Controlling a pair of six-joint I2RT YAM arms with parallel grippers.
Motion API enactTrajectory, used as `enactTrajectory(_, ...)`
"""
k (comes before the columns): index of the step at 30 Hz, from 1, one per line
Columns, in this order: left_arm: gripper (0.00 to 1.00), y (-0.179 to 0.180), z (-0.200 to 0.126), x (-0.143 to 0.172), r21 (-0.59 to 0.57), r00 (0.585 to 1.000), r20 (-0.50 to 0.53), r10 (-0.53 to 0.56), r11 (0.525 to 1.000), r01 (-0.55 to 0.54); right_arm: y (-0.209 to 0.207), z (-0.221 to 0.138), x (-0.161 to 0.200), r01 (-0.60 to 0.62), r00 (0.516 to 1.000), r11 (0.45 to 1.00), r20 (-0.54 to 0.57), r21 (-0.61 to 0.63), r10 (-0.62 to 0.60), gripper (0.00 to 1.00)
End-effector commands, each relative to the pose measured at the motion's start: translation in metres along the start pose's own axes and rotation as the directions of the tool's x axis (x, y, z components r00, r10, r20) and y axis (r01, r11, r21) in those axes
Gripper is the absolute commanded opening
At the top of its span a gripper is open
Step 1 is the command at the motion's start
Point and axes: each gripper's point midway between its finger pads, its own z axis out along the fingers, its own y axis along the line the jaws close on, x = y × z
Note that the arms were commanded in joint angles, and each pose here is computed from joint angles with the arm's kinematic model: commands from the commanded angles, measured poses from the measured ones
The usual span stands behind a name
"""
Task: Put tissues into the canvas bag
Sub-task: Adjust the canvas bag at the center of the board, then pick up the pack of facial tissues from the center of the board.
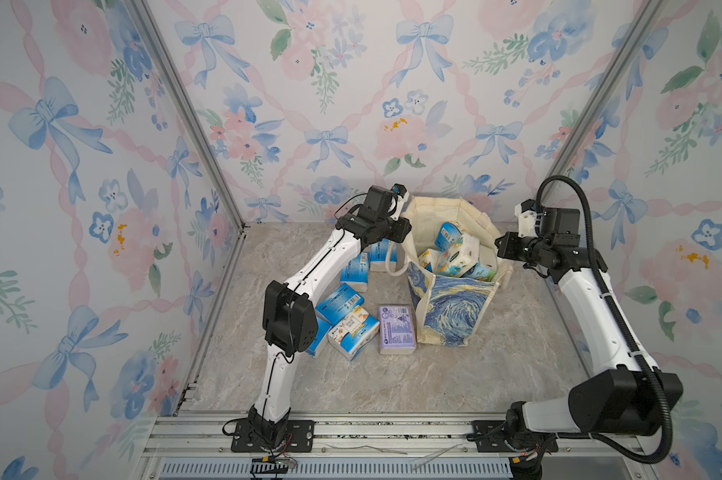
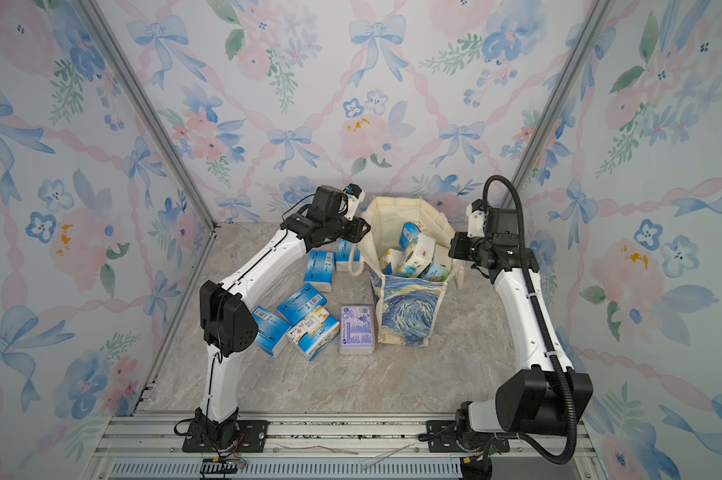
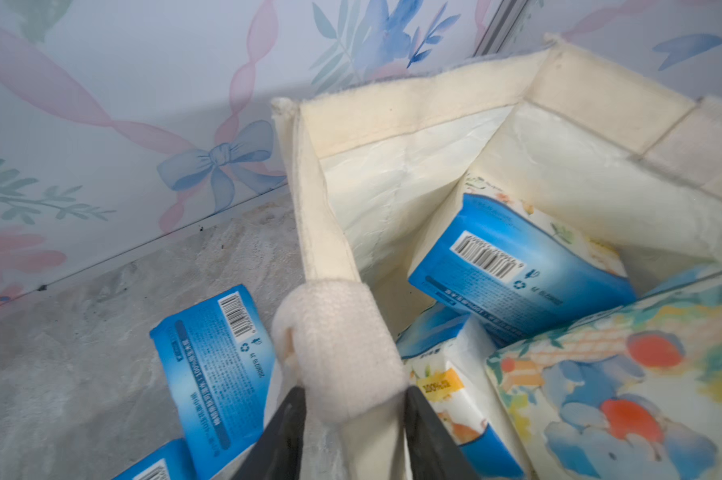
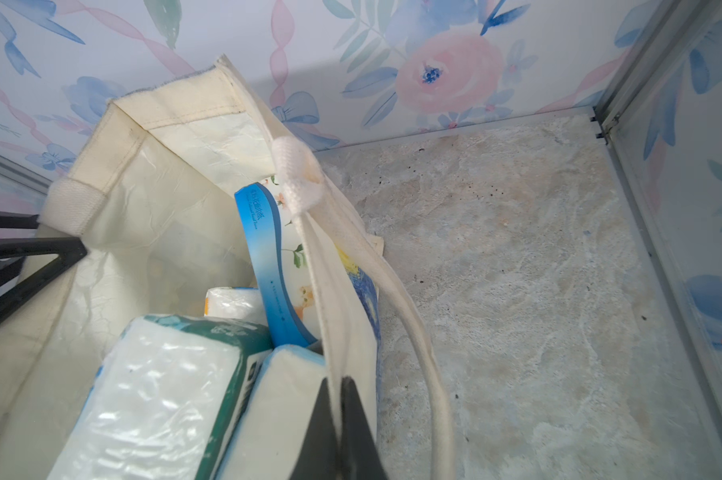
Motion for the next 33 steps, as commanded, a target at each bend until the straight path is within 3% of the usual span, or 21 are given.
enactTrajectory(1,0.69,0.000,-0.021,-0.021,-0.050,0.997,0.070,0.030,0.998,-0.026,0.015,-0.019,-0.024,0.024,0.996,0.999,0.092,-0.040,-0.020,0.01)
enactTrajectory(5,0.98,0.013,-0.036,-0.026,-0.142,0.995,0.093,0.041,0.989,-0.028,0.015,-0.020,-0.023,0.029,0.996,0.999,0.090,-0.038,-0.026,0.02)
enactTrajectory(14,0.98,0.032,-0.057,-0.020,-0.197,0.995,0.092,0.033,0.980,-0.014,0.018,-0.020,-0.022,0.038,0.995,0.998,0.093,-0.044,-0.033,0.03)
enactTrajectory(19,0.98,0.055,-0.072,-0.006,-0.311,0.995,0.091,-0.028,0.949,0.055,0.018,-0.021,-0.021,0.040,0.995,0.998,0.092,-0.043,-0.036,0.03)
enactTrajectory(26,0.98,0.095,-0.103,0.034,-0.420,0.984,0.086,-0.156,0.890,0.177,0.020,-0.020,-0.019,0.041,0.996,0.998,0.087,-0.051,-0.036,0.04)
enactTrajectory(33,0.98,0.114,-0.087,0.078,-0.431,0.973,-0.011,-0.230,0.879,0.203,0.022,-0.017,-0.017,0.037,0.996,0.997,0.085,-0.062,-0.031,0.04)
